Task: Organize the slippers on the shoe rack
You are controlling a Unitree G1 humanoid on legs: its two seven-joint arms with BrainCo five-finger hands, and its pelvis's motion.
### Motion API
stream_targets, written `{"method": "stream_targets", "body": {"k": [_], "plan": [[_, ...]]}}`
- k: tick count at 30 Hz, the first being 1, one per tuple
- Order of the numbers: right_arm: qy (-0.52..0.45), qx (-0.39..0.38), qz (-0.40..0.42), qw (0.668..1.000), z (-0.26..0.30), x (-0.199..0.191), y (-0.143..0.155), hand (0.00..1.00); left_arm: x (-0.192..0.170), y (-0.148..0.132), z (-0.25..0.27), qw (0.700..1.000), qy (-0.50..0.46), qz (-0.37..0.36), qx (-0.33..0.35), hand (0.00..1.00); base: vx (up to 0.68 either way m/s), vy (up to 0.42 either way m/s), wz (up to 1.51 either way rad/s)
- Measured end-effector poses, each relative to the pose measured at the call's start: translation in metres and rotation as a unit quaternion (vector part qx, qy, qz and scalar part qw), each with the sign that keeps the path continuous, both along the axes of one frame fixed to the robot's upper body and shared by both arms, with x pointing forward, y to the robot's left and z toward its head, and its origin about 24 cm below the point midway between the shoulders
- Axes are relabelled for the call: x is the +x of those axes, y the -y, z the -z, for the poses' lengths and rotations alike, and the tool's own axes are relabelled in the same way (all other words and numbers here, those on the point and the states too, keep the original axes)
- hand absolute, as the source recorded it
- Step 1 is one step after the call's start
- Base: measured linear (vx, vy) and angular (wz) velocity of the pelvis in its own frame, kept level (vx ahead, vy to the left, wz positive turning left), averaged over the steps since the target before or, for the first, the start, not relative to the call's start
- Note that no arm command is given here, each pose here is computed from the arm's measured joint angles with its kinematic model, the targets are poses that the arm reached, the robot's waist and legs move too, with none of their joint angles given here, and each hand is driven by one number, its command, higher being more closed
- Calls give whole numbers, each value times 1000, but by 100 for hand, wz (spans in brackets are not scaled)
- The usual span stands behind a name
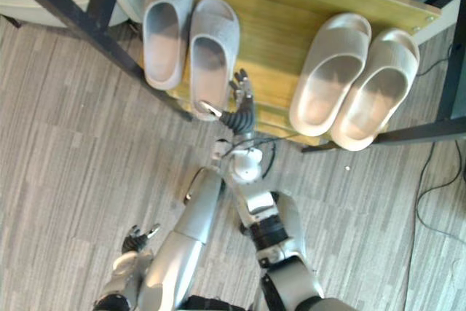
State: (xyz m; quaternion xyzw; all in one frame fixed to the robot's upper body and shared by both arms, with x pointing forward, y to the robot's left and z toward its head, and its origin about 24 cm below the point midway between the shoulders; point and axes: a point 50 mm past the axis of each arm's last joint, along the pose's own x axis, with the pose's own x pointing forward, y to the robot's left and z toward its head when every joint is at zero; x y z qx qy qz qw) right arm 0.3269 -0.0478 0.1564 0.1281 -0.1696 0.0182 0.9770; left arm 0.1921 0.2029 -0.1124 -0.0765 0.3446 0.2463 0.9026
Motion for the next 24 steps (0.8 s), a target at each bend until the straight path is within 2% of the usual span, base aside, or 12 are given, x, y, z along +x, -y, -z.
{"method": "stream_targets", "body": {"k": [8, 24], "plan": [[-14, 15, 6, 1000, -4, 9, -3, 0, -1, 0, 1, 1000, -5, 0, 0, 0, 14, -7, 1], [-25, 12, 46, 999, -19, 32, 16, 0, 3, 8, 2, 1000, -6, 0, -7, 0, 6, -4, 1]]}}
